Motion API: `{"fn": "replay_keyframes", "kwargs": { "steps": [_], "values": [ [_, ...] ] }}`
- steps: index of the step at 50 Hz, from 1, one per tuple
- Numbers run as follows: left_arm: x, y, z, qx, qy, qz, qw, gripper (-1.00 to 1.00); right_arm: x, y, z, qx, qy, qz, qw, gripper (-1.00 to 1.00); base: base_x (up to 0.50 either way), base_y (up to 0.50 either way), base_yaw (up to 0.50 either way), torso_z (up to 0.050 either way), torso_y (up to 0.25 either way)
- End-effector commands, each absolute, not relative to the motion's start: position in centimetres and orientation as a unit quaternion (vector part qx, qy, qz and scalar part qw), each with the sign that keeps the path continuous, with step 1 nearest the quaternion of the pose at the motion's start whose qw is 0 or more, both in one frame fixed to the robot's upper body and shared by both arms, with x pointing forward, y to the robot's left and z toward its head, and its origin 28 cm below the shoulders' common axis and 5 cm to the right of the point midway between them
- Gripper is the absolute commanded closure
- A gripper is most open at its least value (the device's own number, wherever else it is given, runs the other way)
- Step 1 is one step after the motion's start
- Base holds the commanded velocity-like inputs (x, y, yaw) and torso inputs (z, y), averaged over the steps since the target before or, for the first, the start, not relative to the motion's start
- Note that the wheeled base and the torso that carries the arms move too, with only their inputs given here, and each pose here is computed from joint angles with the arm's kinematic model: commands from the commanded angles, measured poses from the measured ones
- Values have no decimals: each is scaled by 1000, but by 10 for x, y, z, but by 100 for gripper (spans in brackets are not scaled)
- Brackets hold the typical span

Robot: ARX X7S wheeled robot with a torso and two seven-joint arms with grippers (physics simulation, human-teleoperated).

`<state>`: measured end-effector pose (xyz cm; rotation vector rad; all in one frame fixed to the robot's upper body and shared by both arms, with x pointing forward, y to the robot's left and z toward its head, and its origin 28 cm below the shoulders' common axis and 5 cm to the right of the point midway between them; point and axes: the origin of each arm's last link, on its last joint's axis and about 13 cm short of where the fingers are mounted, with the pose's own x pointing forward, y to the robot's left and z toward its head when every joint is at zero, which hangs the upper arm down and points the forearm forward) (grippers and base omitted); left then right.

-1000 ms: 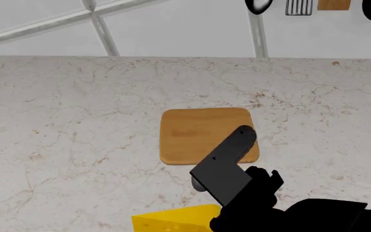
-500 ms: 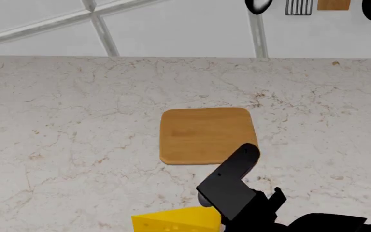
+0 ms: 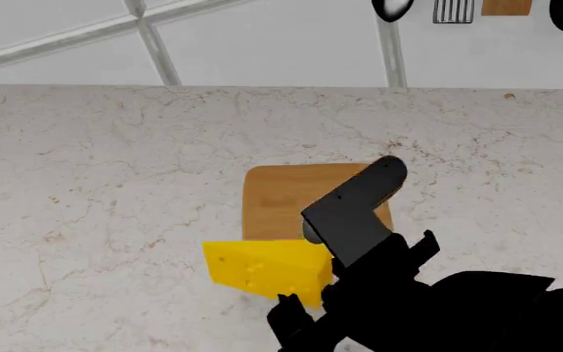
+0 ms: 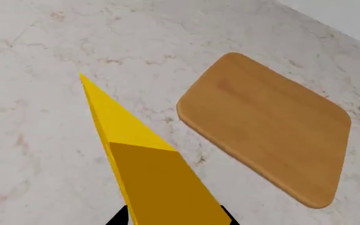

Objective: Place the bread and cheese on the cutting board.

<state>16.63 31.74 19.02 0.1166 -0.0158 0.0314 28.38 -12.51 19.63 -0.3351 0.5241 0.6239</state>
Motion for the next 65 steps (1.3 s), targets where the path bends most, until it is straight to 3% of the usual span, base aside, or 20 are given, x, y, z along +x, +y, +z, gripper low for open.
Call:
{"fn": "replay_keyframes", "kwargs": {
  "steps": [1, 11, 26, 65],
  "values": [
    [167, 317, 190, 57, -8, 15, 998, -100, 317, -114, 227, -122, 228, 239, 936, 100, 0, 0, 0, 0, 0],
    [165, 319, 190, 51, -11, 16, 998, -100, 364, -106, 242, -72, 209, 181, 958, 100, 0, 0, 0, 0, 0],
    [164, 321, 190, 48, -11, 18, 999, -100, 423, -105, 193, -26, 170, 46, 984, 100, 0, 0, 0, 0, 0],
    [165, 322, 189, 46, -9, 19, 999, -100, 403, -111, 113, -50, 233, 35, 970, 100, 0, 0, 0, 0, 0]
  ]
}}
